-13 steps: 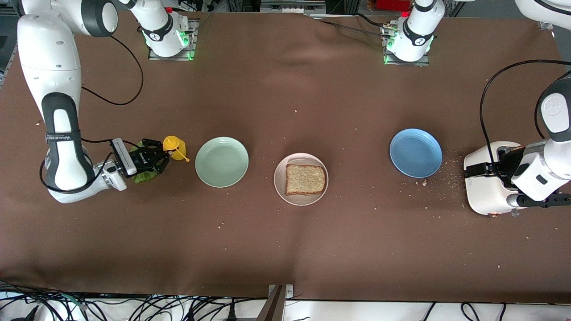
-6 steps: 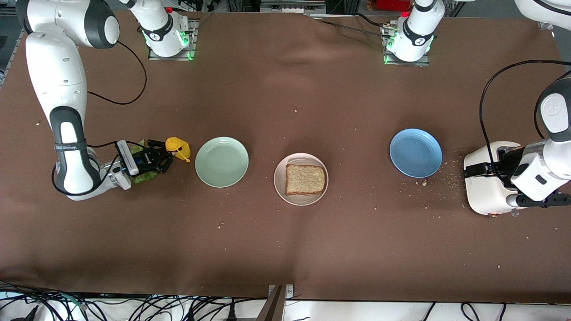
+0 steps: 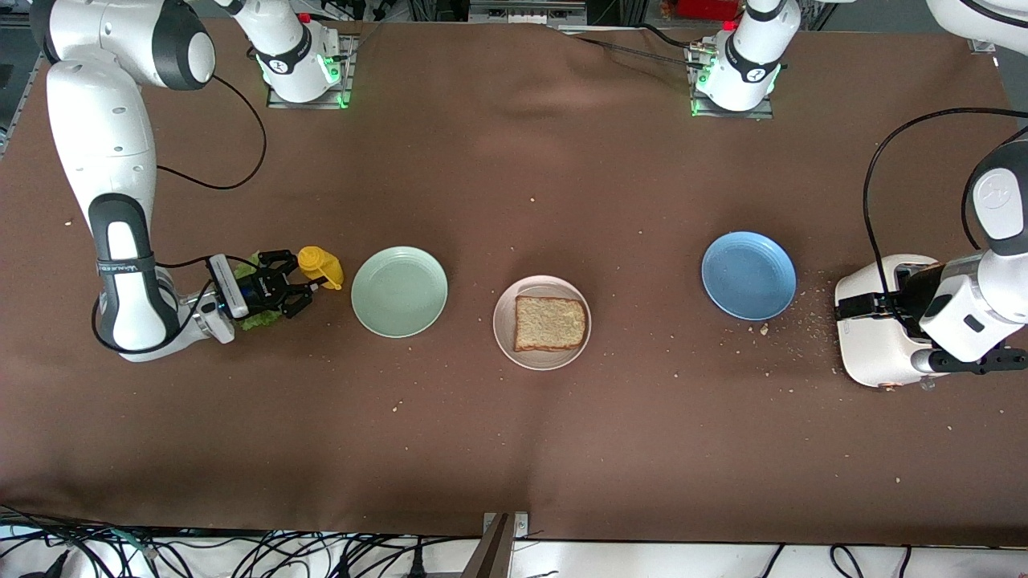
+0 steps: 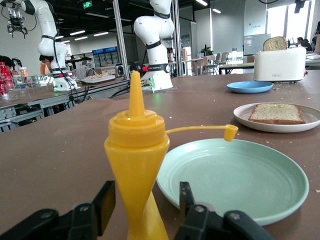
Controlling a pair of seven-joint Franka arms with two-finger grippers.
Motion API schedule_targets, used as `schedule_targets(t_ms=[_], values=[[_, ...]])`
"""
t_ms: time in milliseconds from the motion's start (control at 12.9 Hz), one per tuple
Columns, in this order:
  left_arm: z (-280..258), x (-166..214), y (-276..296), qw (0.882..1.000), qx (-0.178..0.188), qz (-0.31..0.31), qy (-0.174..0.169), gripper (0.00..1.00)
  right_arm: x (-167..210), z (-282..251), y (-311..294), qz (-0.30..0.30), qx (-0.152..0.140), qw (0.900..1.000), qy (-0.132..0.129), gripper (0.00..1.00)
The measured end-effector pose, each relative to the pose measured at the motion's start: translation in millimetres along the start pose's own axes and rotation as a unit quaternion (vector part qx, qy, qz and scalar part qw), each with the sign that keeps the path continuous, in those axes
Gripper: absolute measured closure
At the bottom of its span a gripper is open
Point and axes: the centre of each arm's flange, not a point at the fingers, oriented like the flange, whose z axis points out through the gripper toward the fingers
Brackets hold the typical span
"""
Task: Make sandwich in beige plate with both arms
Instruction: 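Set the yellow bottle back on the table with the right gripper, then grasp the green lettuce leaf with the right gripper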
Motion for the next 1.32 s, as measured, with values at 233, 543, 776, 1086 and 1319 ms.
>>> schedule_targets(t_ms=[233,543,776,1086,1319], values=[[0.0,0.0,0.1,1.0,0.0,0.0,0.0,0.0,12.6,-38.1,-10.7,0.054,-0.006,0.998,-0.041,0.03],[0.1,0.0,0.6,1.0,0.0,0.0,0.0,0.0,35.1,-83.1,-30.7,0.168,-0.016,0.979,-0.118,0.02],[0.2,0.0,1.2,1.0,0.0,0.001,0.0,0.0,84.0,-101.2,-21.6,0.265,-0.033,0.934,-0.235,0.02],[0.7,0.0,4.1,1.0,0.0,0.003,-0.001,0.0,121.2,-103.2,-11.3,0.401,-0.077,0.844,-0.348,0.02],[0.7,0.0,4.2,1.0,0.0,0.003,-0.001,0.0,127.4,-109.4,-14.0,0.476,-0.147,0.756,-0.424,0.02]])
